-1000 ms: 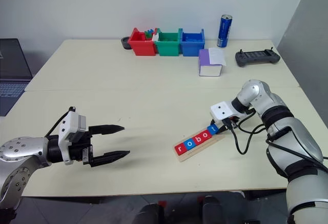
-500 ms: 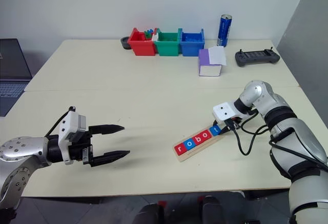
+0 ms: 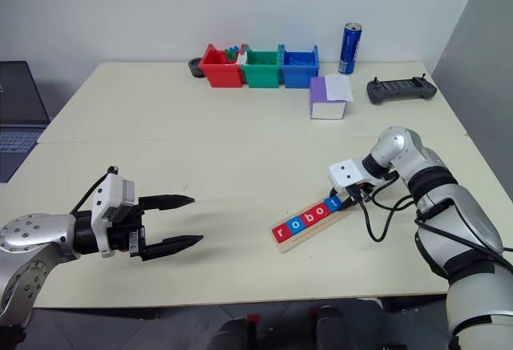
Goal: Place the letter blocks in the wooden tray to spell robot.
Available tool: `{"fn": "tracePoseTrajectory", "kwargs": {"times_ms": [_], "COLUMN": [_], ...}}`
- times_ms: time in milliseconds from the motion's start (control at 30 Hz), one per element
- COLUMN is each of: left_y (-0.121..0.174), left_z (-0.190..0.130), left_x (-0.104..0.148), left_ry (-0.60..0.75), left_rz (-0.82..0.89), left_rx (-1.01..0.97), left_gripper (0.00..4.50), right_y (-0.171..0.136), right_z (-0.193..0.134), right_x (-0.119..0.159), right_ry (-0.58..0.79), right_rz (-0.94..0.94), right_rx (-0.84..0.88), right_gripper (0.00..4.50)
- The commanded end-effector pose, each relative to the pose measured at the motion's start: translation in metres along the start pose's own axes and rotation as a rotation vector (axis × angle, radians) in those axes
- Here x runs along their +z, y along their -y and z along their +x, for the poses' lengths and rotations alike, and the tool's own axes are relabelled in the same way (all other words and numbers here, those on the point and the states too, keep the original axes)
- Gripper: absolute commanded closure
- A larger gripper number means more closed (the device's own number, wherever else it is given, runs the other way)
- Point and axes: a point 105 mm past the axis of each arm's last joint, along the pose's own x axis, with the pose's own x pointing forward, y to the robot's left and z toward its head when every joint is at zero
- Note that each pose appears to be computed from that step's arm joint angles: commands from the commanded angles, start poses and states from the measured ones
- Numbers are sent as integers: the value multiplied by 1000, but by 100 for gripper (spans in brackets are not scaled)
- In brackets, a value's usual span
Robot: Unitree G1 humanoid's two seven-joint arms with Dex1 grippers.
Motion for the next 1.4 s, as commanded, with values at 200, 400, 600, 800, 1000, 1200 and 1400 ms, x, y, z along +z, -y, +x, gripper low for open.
{"fn": "tracePoseTrajectory", "kwargs": {"times_ms": [200, 400, 600, 800, 1000, 1200, 1400], "left_y": [0, 1, 0, 1, 2, 1, -1], "left_z": [-2, -3, -4, -3, -4, -3, 0], "left_x": [10, 10, 10, 11, 10, 8, 11], "left_ry": [10, 11, 8, 9, 9, 8, 13], "left_rz": [45, 47, 47, 48, 46, 41, 48], "left_rx": [8, 6, 7, 5, 7, 4, -6], "left_gripper": [0, 0, 0, 0, 0, 0, 0], "right_y": [-5, -5, -1, 4, 9, 6, 16], "right_z": [-7, -8, -14, -25, -47, -49, -34], "right_x": [1, 1, 3, 9, 9, 9, 3], "right_ry": [4, 7, 13, 56, 174, 262, 226], "right_rz": [11, 24, 12, 19, 165, 237, 240], "right_rx": [56, 61, 35, -15, -128, -163, -235], "right_gripper": [305, 131, 2, 2, 2, 127, 344]}}
